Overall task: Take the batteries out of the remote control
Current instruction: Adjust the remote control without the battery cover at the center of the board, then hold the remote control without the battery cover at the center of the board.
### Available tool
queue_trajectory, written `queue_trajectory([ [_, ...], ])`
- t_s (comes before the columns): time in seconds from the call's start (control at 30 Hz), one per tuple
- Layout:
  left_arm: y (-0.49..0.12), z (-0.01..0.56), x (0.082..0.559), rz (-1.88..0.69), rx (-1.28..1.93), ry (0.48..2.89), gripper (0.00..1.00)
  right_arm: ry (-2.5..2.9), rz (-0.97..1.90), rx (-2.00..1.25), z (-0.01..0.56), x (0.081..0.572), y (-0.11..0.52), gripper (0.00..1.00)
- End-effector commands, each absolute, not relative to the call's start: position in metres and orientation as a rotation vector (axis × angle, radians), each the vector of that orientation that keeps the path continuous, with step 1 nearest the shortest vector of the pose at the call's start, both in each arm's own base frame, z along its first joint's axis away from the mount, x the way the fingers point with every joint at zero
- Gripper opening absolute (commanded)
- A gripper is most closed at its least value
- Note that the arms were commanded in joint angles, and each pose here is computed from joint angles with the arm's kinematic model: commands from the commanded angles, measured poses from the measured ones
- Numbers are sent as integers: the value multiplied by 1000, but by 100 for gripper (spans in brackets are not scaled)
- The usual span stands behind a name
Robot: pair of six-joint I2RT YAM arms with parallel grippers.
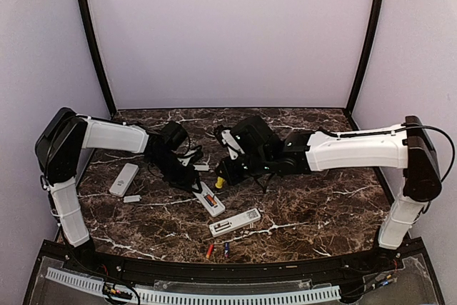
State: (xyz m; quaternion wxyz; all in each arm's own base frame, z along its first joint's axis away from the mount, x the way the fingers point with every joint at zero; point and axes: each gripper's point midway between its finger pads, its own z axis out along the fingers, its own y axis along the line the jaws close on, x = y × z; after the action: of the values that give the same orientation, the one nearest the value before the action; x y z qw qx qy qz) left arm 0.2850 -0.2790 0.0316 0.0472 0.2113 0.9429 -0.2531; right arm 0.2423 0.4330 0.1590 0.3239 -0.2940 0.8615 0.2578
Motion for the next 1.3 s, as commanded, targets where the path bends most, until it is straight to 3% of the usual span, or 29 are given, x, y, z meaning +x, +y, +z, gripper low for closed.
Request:
queue_trajectory([
  [0.0, -278, 33, 283, -712, 694, 2880, 46, 2229, 639, -788, 165, 247, 441, 0],
  [0.2, -279, 32, 283, -712, 701, 2881, 42, 2237, 609, -813, 160, 248, 444, 0],
  [1.27, -282, 32, 280, -711, 714, 2884, 39, 2342, 390, -832, 118, 243, 443, 0],
])
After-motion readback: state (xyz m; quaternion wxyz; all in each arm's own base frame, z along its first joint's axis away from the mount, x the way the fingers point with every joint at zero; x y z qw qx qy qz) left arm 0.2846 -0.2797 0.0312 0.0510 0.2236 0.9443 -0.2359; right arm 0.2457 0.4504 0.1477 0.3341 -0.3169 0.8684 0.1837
